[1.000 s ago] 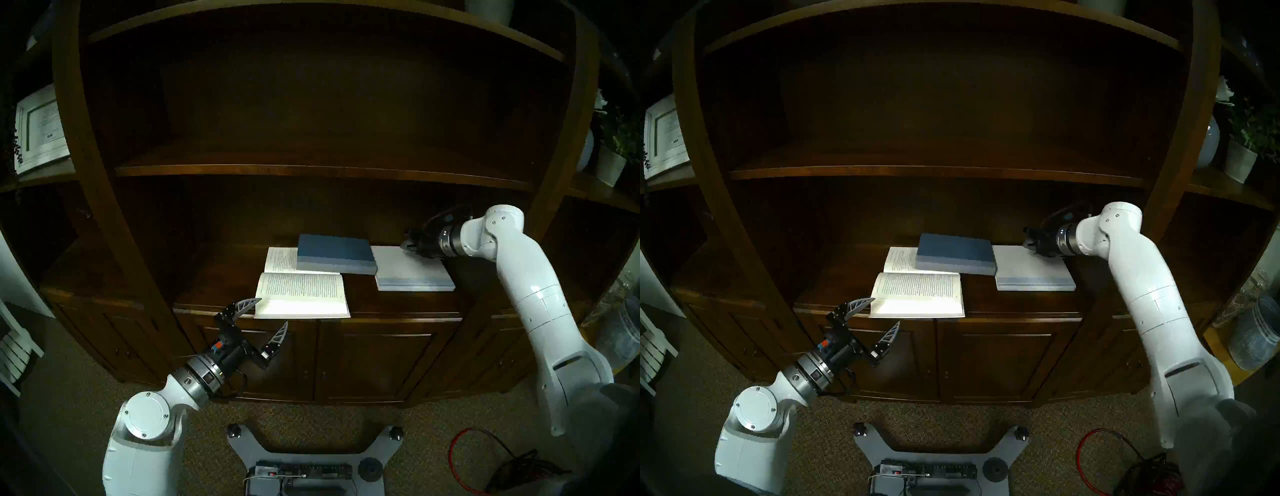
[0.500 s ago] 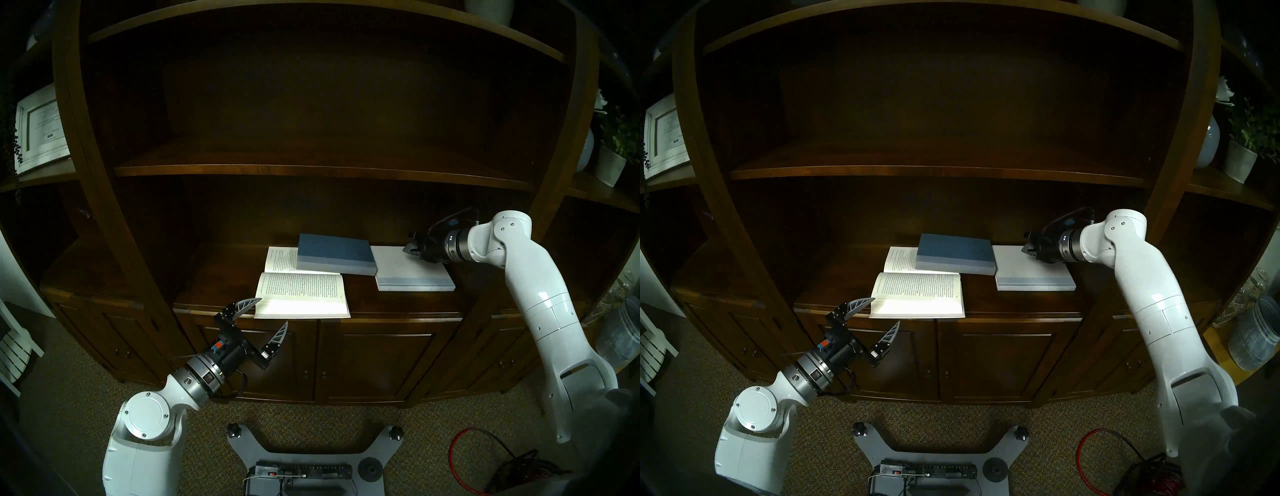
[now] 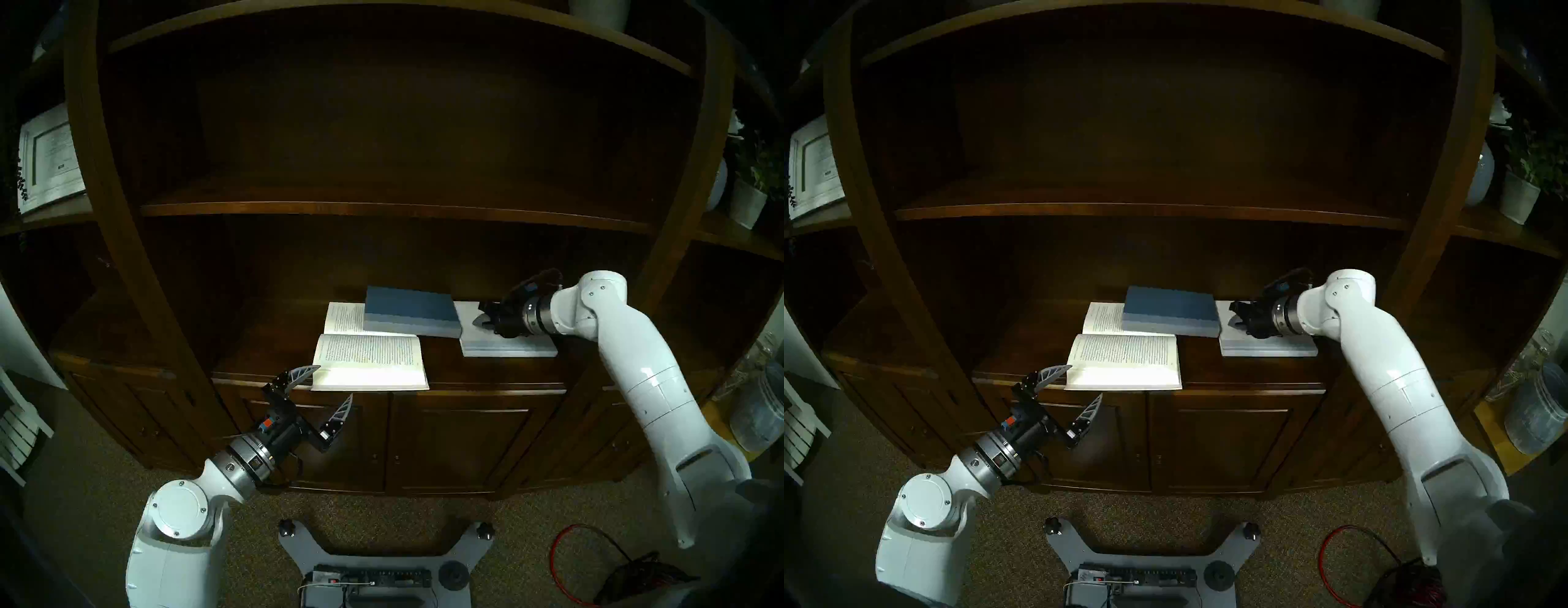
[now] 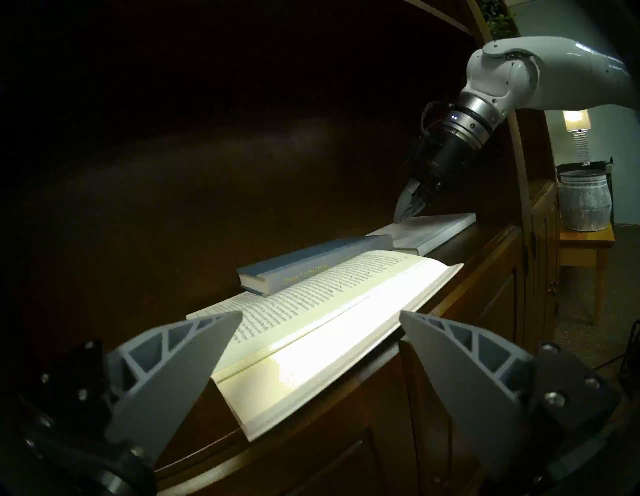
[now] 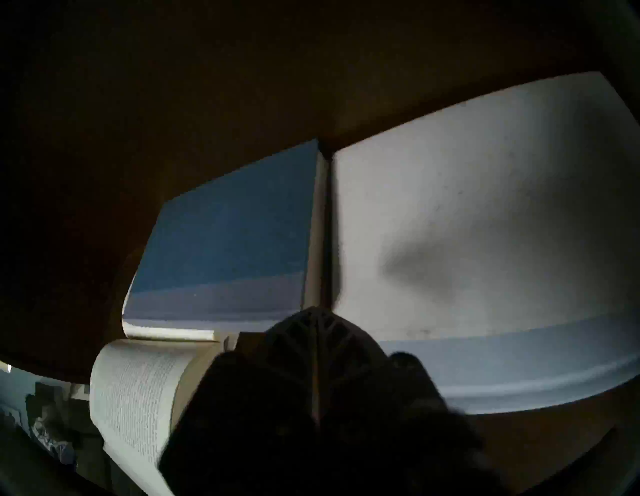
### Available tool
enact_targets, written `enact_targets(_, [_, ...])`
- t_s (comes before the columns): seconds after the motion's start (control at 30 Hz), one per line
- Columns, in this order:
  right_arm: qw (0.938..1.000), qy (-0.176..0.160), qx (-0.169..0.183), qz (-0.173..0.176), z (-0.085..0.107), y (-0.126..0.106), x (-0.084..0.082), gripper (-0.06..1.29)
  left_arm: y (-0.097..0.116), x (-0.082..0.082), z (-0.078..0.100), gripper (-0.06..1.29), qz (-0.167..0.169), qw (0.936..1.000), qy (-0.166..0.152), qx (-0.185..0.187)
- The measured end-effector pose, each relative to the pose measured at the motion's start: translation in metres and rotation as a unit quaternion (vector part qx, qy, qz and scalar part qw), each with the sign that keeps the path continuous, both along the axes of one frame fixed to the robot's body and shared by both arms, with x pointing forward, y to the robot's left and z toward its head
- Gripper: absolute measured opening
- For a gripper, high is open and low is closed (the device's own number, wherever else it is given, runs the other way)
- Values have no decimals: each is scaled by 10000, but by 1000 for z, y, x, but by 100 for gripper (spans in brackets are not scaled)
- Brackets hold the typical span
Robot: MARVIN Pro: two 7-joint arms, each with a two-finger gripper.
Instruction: Close the books and align them horizontally on the shelf
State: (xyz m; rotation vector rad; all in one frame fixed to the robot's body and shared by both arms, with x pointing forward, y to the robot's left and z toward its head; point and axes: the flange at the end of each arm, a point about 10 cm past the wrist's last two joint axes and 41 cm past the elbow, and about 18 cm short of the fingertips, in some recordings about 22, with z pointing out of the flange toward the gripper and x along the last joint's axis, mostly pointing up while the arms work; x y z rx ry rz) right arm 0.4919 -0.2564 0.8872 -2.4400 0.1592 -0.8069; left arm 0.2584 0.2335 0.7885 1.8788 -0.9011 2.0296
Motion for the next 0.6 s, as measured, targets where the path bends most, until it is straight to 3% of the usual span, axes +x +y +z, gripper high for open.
enact_targets(0.4, [9965,-336,-475,597,3,50,-11,-1,0,0,0,123,0,10000,1,0])
enact_targets(0.43, [9960,-382,-512,626,4,53,-12,16,0,0,0,123,0,10000,1,0])
enact_targets(0.5, [9950,-470,-573,672,7,55,-14,33,0,0,0,123,0,10000,1,0])
enact_targets(0.57, [9939,-570,-615,717,11,57,-17,72,0,0,0,123,0,10000,1,1])
enact_targets(0.6, [9933,-615,-632,741,14,58,-18,82,0,0,0,123,0,10000,1,1])
